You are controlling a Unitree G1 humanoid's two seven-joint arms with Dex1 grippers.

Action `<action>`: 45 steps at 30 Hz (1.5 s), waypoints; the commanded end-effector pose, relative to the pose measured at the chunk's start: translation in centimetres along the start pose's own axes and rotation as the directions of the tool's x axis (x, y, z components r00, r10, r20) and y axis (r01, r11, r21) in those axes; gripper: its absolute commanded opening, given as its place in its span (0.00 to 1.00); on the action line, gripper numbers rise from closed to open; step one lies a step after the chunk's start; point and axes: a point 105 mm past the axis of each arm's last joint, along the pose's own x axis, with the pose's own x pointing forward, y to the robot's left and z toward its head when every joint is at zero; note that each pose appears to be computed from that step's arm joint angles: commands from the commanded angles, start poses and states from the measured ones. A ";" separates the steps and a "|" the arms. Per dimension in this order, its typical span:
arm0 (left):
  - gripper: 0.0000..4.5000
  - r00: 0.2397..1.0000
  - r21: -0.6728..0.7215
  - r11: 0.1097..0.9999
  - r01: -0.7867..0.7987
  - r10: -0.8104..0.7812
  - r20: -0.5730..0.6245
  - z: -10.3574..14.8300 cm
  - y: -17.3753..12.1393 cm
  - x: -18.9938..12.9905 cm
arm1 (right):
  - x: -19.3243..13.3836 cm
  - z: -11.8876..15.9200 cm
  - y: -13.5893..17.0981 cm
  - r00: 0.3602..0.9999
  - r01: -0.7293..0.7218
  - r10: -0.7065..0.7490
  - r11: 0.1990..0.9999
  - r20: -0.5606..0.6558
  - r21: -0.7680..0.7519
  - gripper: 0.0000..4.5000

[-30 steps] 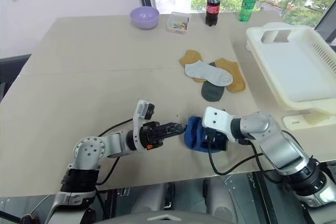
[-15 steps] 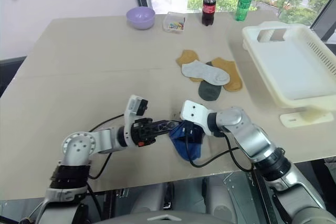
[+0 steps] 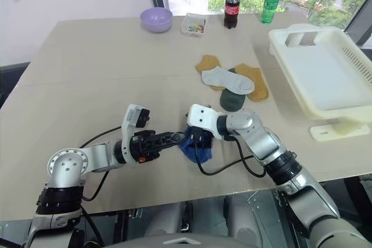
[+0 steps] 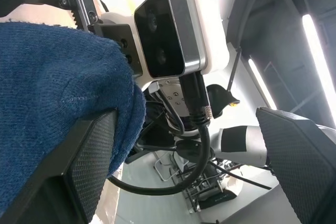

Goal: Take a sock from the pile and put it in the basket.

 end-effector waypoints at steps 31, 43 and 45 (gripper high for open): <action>1.00 0.995 -0.036 0.999 0.030 -0.033 -0.089 -1.2 1.8 2.2 | -10.0 0.0 4.2 0.999 -0.001 0.016 0.955 -0.050 0.296 0.99; 1.00 0.994 -0.035 0.999 0.000 -0.004 -0.105 -1.8 2.5 1.9 | -9.3 0.5 5.5 0.960 0.118 -0.273 0.586 0.058 0.802 0.99; 1.00 0.995 -0.035 0.999 0.001 -0.004 -0.105 -1.8 2.5 1.8 | -8.9 0.2 5.7 0.961 0.136 -0.276 0.547 0.025 0.826 0.99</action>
